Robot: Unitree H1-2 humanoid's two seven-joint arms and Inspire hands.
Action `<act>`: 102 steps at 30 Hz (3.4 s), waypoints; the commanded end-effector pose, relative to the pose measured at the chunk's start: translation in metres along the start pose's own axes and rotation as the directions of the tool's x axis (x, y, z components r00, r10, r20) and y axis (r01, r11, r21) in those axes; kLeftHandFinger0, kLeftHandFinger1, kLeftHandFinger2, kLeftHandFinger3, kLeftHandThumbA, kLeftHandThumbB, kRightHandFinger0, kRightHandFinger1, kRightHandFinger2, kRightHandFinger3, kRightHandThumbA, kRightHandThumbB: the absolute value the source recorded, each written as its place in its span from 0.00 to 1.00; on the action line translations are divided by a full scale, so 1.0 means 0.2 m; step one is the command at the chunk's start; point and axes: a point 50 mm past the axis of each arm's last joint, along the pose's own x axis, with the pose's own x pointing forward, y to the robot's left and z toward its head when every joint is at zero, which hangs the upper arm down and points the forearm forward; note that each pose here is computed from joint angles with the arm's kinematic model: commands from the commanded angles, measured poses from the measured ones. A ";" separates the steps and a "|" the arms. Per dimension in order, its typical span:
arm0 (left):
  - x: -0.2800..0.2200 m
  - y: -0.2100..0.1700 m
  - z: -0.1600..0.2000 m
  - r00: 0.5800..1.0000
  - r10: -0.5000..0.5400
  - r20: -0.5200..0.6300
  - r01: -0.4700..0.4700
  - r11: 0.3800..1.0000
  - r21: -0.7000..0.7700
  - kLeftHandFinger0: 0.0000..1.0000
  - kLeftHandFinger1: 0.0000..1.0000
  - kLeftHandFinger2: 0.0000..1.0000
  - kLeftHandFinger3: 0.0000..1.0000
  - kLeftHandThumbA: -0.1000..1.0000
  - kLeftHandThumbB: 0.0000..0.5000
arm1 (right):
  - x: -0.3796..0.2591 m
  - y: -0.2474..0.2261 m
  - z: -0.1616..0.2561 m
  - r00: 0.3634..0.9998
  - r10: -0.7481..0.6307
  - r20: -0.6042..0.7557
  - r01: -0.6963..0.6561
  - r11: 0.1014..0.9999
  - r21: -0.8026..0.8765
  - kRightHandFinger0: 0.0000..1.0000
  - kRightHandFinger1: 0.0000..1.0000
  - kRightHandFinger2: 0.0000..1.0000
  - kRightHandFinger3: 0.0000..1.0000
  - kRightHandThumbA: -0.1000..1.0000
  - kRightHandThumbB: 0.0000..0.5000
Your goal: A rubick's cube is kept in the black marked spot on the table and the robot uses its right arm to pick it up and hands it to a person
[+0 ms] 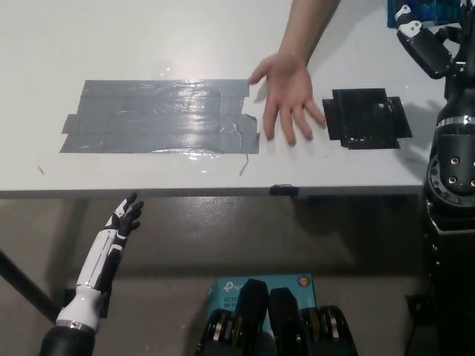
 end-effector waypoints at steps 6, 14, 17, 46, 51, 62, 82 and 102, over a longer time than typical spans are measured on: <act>0.02 0.03 0.05 0.998 -0.008 0.063 0.007 1.000 0.017 1.00 1.00 1.00 1.00 1.00 0.40 | 0.09 0.12 0.12 0.995 0.068 0.076 -0.070 0.997 0.027 0.00 0.34 0.79 0.85 0.00 0.35; 0.03 0.02 0.07 0.998 -0.014 0.069 0.012 1.000 0.023 1.00 1.00 1.00 1.00 1.00 0.39 | 0.32 0.42 0.03 0.981 0.190 0.022 -0.185 0.971 -0.148 0.00 0.45 0.90 0.97 0.00 0.34; 0.03 0.01 0.08 0.997 -0.016 0.070 0.015 1.000 0.024 1.00 1.00 1.00 1.00 1.00 0.39 | 0.37 0.52 0.00 0.974 0.224 0.000 -0.220 0.955 -0.199 0.00 0.44 0.89 0.97 0.00 0.35; 0.05 0.01 0.10 0.996 -0.023 0.089 0.020 0.999 0.039 1.00 1.00 1.00 1.00 1.00 0.40 | 0.20 0.74 -0.55 0.847 0.373 -0.378 -0.500 0.799 -0.333 0.00 0.44 0.87 0.87 0.00 0.42; 0.06 0.02 0.10 0.995 -0.025 0.097 0.020 0.999 0.046 1.00 1.00 1.00 1.00 1.00 0.37 | 0.18 0.73 -0.59 0.778 0.439 -0.450 -0.602 0.726 -0.333 0.70 1.00 1.00 1.00 0.19 0.56; 0.07 0.02 0.10 0.995 -0.030 0.095 0.025 0.999 0.046 1.00 1.00 1.00 1.00 0.99 0.38 | 0.26 0.71 -0.52 0.756 0.489 -0.436 -0.638 0.700 -0.320 1.00 1.00 1.00 1.00 0.79 1.00; 0.07 0.03 0.09 0.996 -0.028 0.083 0.024 0.998 0.052 1.00 1.00 1.00 1.00 0.97 0.40 | 0.11 -0.10 0.24 0.902 0.314 0.297 -0.236 0.933 -0.271 1.00 1.00 1.00 1.00 0.86 0.96; -0.07 -0.02 -0.02 1.000 -0.026 0.018 0.025 0.999 0.034 1.00 1.00 1.00 1.00 0.90 0.38 | -0.75 -0.47 -0.04 0.897 0.286 0.338 -0.308 0.951 0.013 1.00 1.00 1.00 1.00 1.00 0.47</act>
